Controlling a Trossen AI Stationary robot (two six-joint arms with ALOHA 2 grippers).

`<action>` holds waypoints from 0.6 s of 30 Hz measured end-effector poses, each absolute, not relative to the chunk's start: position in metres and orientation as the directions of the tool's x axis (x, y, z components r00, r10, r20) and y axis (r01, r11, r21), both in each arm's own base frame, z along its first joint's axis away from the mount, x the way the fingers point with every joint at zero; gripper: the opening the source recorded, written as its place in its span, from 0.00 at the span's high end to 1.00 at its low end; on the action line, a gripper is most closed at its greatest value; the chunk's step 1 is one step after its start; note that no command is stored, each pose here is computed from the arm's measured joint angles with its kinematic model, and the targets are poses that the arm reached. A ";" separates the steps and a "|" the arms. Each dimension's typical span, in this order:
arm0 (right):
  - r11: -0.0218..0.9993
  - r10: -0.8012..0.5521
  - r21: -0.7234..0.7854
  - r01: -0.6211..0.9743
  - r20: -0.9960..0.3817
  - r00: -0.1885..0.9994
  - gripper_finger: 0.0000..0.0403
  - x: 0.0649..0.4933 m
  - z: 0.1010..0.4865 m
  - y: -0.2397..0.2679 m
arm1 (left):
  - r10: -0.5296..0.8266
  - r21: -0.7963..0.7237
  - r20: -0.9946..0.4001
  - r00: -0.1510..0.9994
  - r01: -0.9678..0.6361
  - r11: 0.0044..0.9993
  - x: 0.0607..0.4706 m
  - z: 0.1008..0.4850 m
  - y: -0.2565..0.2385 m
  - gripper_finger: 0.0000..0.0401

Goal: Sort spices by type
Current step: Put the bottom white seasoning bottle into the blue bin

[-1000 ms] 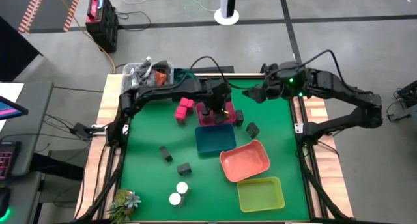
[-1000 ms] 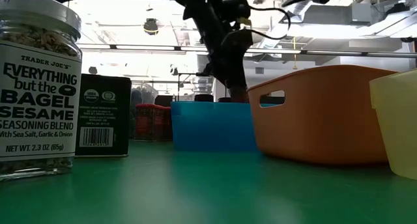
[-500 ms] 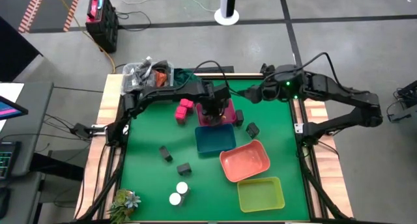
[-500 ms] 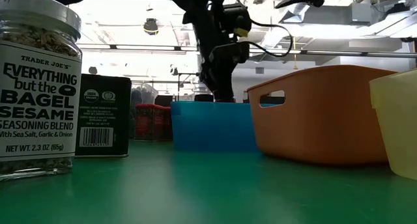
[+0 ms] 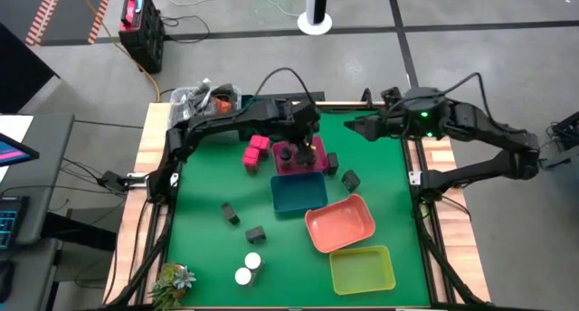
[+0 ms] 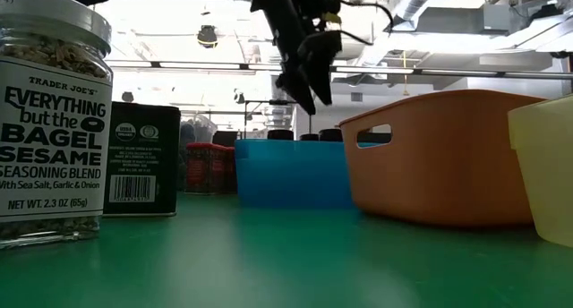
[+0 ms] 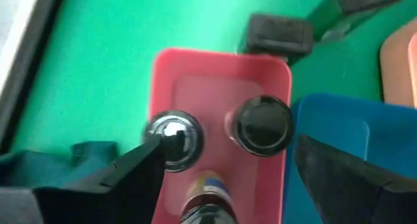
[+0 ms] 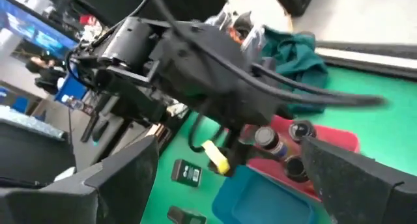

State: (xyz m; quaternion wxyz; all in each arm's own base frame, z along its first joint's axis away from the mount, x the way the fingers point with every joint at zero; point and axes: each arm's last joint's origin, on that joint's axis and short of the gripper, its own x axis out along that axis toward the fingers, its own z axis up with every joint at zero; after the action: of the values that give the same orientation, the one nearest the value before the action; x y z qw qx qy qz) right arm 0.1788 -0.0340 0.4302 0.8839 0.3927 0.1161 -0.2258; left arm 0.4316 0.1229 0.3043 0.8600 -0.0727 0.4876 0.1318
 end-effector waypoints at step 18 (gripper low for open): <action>0.678 -0.375 0.409 0.611 -0.522 0.766 0.02 0.177 0.411 0.002 | 0.173 -0.130 -0.834 0.523 -0.493 0.860 0.340 0.349 0.110 0.34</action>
State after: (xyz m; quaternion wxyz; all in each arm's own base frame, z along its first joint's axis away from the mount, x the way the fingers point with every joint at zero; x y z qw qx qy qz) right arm 0.1773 0.0024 0.4115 0.8932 0.2915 0.2022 -0.2762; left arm 0.3402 0.1097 0.3486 0.8542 -0.1787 0.4476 0.1952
